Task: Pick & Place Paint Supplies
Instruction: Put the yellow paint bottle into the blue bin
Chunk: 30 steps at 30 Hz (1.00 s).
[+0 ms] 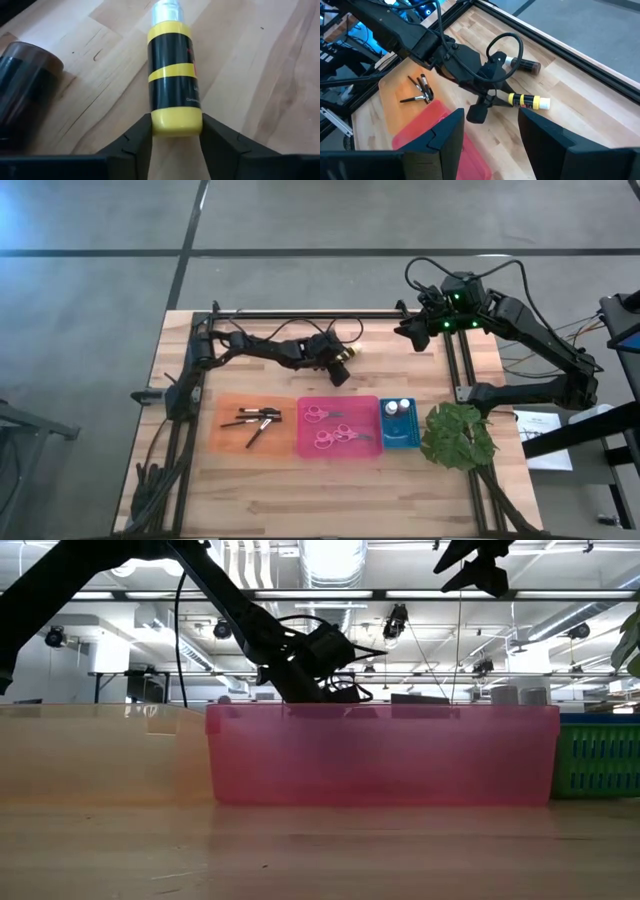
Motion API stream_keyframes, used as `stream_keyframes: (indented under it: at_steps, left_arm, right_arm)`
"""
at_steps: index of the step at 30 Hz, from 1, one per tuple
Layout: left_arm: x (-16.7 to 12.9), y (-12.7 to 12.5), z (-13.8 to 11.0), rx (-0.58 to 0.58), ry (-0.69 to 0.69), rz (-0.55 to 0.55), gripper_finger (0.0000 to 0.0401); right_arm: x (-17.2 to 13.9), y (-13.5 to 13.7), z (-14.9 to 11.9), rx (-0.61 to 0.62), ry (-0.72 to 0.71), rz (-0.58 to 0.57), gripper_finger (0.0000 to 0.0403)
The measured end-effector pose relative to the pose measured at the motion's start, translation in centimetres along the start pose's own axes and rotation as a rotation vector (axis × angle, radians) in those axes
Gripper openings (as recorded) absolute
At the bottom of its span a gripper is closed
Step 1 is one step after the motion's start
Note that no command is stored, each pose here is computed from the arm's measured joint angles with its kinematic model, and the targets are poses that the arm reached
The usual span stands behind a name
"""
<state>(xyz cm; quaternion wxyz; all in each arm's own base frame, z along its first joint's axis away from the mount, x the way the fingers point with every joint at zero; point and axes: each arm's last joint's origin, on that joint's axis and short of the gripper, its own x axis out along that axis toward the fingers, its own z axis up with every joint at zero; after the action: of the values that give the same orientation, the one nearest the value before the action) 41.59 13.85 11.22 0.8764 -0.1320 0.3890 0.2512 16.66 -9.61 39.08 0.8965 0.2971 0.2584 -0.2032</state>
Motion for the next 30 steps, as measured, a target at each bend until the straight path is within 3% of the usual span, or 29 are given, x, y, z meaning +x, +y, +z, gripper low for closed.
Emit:
stream_keyframes:
  at_steps: [2,10,16,22,25,30]
  left_arm:
    - [0.0,0.0,0.0,-0.017,0.003,-0.013,0.0129]
    - [-1.5,0.0,0.7,-0.022,0.043,-0.135,0.0128]
    - [-5.6,0.4,3.3,-0.002,0.021,-0.488,0.0129]
    - [-11.1,0.7,5.7,-0.005,-0.014,-0.837,0.0127]
    - [-14.3,0.6,6.9,0.008,-0.065,-0.935,0.0127]
    - [-18.7,0.7,8.2,0.014,-0.152,-1.000,0.0127]
  right_arm:
    - [0.0,0.0,0.0,-0.010,0.001,0.000,0.0183]
    - [0.0,0.1,-0.1,-0.089,0.027,0.050,0.0183]
    - [0.2,0.6,-0.8,-0.344,0.103,0.205,0.0183]
    - [0.3,0.9,-1.7,-0.586,0.153,0.246,0.0183]
    - [0.5,1.8,-1.5,-0.644,0.106,0.297,0.0183]
    - [0.6,4.7,-0.7,-0.787,-0.089,0.393,0.0183]
